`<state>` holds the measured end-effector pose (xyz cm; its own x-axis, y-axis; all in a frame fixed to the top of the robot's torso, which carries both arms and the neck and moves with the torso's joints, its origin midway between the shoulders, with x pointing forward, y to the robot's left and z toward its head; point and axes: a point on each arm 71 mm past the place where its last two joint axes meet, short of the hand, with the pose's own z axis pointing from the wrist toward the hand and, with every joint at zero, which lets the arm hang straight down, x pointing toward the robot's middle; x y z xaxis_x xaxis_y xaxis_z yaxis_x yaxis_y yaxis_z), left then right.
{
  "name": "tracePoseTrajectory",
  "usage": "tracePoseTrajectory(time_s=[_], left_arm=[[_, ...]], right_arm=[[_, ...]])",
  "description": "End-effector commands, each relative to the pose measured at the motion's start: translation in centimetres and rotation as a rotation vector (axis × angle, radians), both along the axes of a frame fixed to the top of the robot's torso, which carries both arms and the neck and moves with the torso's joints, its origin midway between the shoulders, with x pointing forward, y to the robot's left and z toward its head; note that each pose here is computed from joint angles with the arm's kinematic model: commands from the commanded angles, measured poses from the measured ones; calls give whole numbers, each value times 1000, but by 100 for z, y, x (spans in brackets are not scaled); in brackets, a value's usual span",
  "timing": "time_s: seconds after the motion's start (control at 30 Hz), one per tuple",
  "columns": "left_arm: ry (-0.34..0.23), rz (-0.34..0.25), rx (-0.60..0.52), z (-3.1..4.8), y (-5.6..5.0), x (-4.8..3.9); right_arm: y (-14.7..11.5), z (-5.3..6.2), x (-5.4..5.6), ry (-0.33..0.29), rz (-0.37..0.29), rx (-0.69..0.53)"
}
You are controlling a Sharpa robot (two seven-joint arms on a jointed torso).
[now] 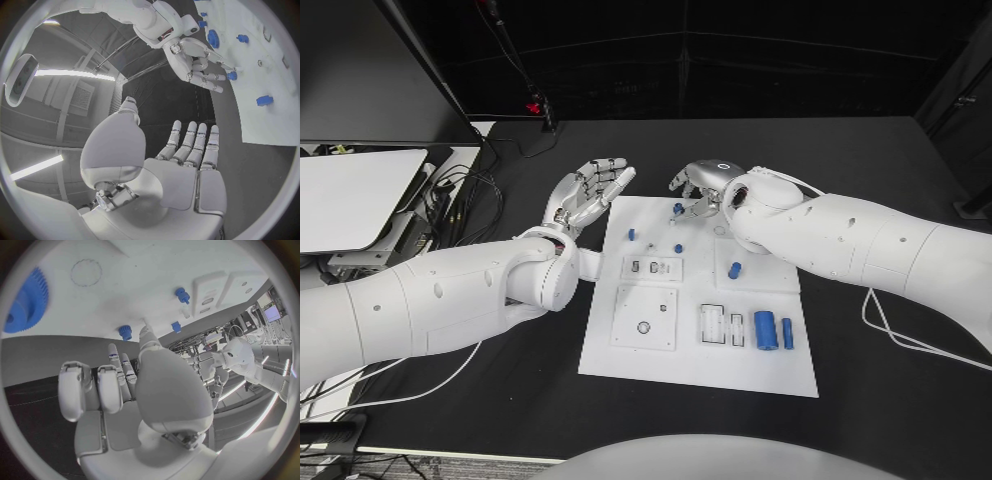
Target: Assemble the parts on the task board
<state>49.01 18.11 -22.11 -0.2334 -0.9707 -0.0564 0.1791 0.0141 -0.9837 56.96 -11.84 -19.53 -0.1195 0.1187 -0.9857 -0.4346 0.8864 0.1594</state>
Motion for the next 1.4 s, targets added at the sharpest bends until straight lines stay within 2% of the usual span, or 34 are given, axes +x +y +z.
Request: tracePoseTrajectory(time_s=[0.03,0.13,0.33,0.4,0.5,0.57,0.67,0.77,1.07,1.4], left_arm=[[-345,-31,-85,244,-8,-82],[-345,-32,-85,242,-10,-78],[-346,-27,-81,238,2,-71],[-346,-26,-79,235,6,-69],[-344,-25,-78,230,12,-70],[-343,-25,-77,227,15,-71],[-341,-26,-75,218,20,-75],[-339,-26,-74,214,22,-78],[-337,-24,-71,209,31,-81],[-334,-27,-73,207,33,-83]], right_arm=[[-26,130,-33,-86,20,192],[-148,190,-93,-96,9,331],[-550,296,-296,-41,-4,568],[-680,342,-359,-32,4,606],[-874,417,-452,-54,23,632],[-960,446,-493,-71,31,624],[-1128,495,-562,-131,32,577],[-1258,502,-592,-146,21,526],[-1488,413,-581,-61,-55,426],[-1548,290,-447,-17,-162,314]])
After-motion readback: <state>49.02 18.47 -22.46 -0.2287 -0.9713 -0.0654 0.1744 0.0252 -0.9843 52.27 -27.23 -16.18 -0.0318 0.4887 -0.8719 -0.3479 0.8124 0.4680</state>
